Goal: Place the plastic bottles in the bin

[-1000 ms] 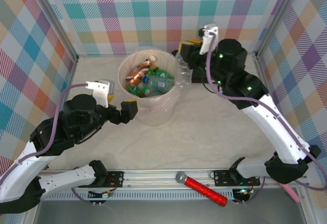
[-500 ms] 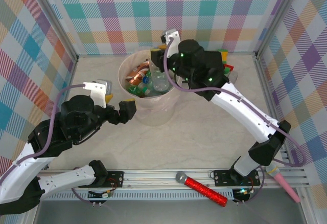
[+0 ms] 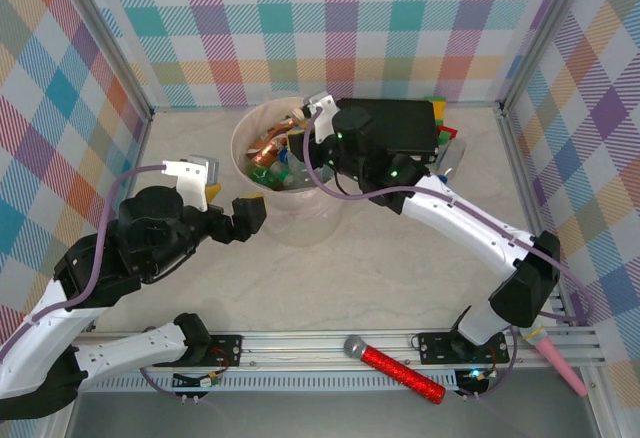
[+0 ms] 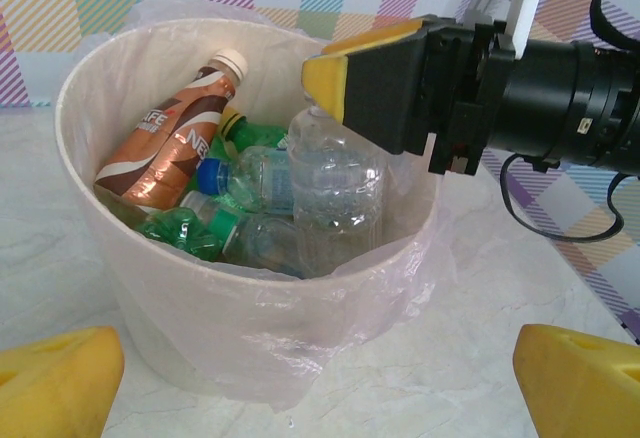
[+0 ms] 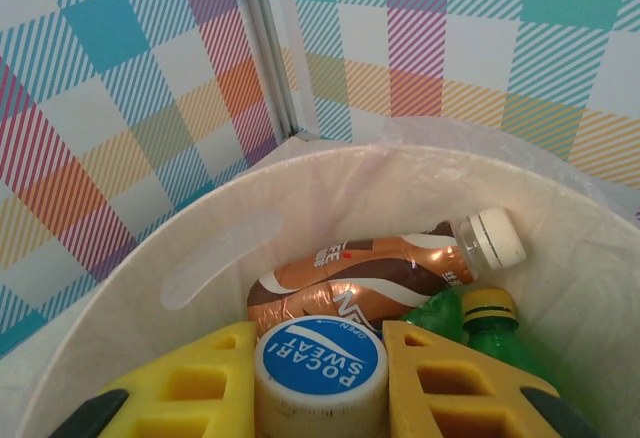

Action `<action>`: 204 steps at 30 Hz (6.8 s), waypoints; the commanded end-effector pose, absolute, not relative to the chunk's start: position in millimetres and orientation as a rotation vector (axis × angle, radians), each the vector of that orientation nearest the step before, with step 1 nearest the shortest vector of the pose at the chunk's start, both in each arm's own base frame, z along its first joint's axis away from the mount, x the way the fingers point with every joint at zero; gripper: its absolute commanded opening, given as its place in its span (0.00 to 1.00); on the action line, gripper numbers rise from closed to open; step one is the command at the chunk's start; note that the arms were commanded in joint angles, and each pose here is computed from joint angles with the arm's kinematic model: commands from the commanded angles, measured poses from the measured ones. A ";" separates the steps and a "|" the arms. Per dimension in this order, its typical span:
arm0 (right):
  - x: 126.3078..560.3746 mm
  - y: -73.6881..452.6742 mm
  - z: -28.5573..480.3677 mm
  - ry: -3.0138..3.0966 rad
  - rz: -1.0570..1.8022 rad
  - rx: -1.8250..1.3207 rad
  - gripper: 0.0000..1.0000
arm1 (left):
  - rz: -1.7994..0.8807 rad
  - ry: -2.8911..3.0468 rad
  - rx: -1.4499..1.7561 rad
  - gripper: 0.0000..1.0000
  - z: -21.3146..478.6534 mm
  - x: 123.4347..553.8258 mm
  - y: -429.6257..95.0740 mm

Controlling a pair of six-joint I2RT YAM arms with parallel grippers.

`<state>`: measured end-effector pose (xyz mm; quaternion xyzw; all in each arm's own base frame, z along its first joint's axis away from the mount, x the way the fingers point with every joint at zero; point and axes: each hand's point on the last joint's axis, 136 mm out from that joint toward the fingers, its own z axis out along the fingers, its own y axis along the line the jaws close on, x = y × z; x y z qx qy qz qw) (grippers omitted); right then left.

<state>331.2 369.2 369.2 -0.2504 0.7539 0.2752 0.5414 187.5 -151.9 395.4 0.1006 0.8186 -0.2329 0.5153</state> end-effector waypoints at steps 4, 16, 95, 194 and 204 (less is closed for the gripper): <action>312.1 365.2 358.3 1.787 0.676 -0.674 0.22 | -0.556 1.952 0.229 1.00 399.9 185.0 -146.1; 305.9 373.4 339.7 1.805 0.711 -0.731 0.21 | -0.562 1.951 0.234 0.99 399.4 187.3 -151.0; 392.3 66.2 271.5 2.252 0.289 0.387 0.97 | -0.696 2.044 0.490 1.00 393.5 194.5 -230.0; 334.6 96.8 336.8 2.133 0.393 0.185 0.24 | -0.506 2.003 0.250 1.00 405.6 197.9 -162.4; 304.2 165.1 382.1 2.068 0.529 -0.146 0.24 | -0.499 1.991 0.232 1.00 408.6 197.1 -156.5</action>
